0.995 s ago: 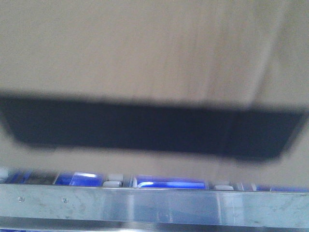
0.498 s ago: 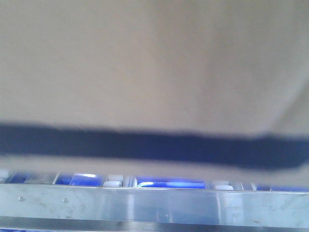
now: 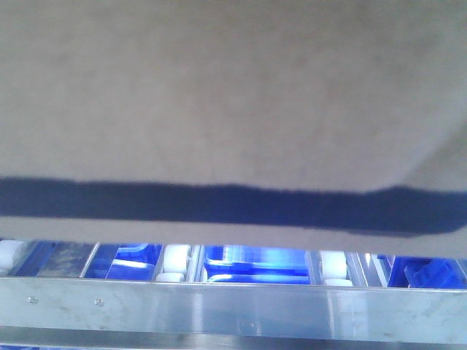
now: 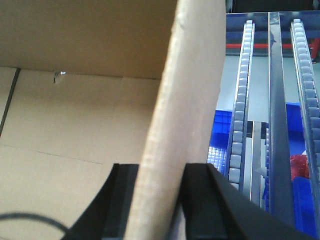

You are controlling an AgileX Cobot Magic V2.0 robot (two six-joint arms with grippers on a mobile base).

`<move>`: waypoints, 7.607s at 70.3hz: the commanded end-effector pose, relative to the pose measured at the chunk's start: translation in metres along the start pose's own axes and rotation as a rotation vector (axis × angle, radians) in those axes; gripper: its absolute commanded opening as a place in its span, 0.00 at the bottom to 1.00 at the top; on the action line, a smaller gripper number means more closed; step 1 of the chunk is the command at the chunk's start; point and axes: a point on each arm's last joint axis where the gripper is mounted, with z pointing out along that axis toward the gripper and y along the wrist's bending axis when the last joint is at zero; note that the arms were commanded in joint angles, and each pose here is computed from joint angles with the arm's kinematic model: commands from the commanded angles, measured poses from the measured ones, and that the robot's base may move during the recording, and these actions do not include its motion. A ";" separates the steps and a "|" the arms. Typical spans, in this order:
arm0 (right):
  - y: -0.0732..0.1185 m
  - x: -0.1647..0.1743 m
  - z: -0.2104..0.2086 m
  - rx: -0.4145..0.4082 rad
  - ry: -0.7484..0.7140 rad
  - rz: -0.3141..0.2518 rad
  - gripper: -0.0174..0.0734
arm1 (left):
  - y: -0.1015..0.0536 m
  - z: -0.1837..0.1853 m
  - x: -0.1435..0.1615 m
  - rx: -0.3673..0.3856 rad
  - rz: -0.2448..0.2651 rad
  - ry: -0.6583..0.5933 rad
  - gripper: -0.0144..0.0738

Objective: Grab box from left shelf to table start
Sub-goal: 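Hold the box with both grippers while the base turns away from shelf, then carry the box with both grippers as the base drives to the table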

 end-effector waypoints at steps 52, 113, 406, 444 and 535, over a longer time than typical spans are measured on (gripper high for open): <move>-0.005 -0.019 -0.001 0.081 -0.132 -0.072 0.26 | -0.006 -0.010 -0.019 0.086 -0.053 -0.172 0.06; -0.005 -0.019 -0.001 0.081 -0.132 -0.072 0.26 | -0.006 -0.010 -0.019 0.086 -0.053 -0.172 0.06; -0.005 -0.018 -0.001 0.081 -0.131 -0.072 0.26 | -0.009 -0.011 -0.018 0.018 -0.087 -0.187 0.06; -0.005 -0.018 -0.001 0.081 -0.131 -0.072 0.26 | -0.009 -0.011 -0.018 0.018 -0.087 -0.187 0.06; -0.005 -0.018 -0.001 0.081 -0.128 -0.072 0.26 | -0.009 -0.011 -0.019 0.017 -0.083 -0.193 0.06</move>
